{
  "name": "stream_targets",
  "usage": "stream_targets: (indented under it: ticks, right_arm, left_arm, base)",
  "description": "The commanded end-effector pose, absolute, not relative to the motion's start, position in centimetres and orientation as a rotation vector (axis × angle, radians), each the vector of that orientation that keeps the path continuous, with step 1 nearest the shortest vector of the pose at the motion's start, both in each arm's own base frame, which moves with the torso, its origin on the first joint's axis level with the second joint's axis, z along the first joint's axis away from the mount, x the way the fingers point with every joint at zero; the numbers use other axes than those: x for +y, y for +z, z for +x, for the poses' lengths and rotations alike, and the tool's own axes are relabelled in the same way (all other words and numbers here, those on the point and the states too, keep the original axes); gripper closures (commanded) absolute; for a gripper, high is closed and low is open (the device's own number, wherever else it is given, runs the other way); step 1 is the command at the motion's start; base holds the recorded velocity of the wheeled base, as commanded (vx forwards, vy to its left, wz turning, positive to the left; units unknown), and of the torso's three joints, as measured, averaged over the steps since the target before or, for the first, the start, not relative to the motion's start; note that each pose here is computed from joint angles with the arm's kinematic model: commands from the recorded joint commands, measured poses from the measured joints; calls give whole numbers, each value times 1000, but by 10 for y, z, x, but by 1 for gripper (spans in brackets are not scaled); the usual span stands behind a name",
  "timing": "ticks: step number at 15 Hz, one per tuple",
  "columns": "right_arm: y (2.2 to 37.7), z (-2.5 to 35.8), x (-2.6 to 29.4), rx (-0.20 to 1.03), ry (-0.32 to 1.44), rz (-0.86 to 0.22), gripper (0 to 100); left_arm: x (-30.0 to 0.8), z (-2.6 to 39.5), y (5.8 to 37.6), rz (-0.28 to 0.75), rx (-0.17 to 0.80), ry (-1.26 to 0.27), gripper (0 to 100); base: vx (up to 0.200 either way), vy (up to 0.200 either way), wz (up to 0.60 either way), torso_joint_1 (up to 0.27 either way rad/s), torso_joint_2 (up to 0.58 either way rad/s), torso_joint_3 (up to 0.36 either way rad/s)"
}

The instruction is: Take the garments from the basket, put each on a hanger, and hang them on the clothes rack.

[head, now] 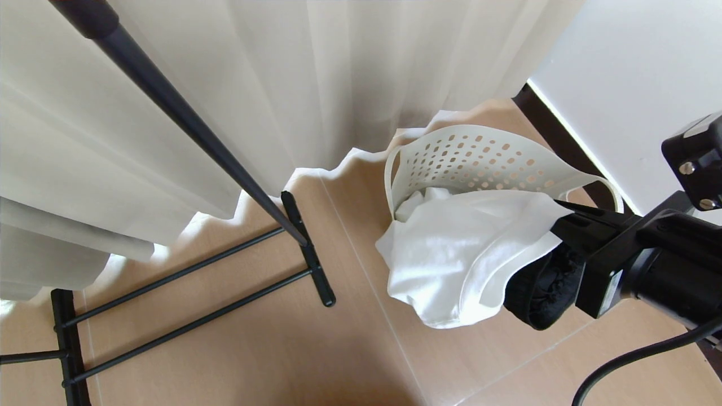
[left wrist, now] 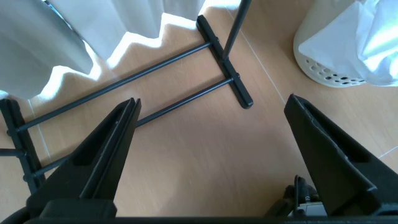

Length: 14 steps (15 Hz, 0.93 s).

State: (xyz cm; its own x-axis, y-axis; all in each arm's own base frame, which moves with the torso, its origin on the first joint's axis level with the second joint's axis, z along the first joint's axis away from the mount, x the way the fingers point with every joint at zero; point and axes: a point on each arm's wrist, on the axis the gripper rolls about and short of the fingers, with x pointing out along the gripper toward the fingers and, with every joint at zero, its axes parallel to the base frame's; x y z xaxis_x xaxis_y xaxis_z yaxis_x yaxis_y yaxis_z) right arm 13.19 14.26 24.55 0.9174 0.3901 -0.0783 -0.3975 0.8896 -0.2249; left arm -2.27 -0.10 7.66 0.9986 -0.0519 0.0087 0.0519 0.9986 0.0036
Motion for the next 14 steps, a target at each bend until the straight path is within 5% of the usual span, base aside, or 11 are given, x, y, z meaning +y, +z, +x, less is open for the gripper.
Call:
stream_targets:
  ticks: [1, 14]
  right_arm:
    - [245, 133, 141, 34, 400, -241, 100]
    - [238, 137, 135, 35, 371, -237, 100]
  left_arm:
    - [-1, -23, 77, 3, -8, -52, 0]
    - [-1, -23, 77, 3, -8, -52, 0]
  base:
    - [0, 0, 0, 7, 2, 183]
    - [0, 0, 0, 7, -51, 151]
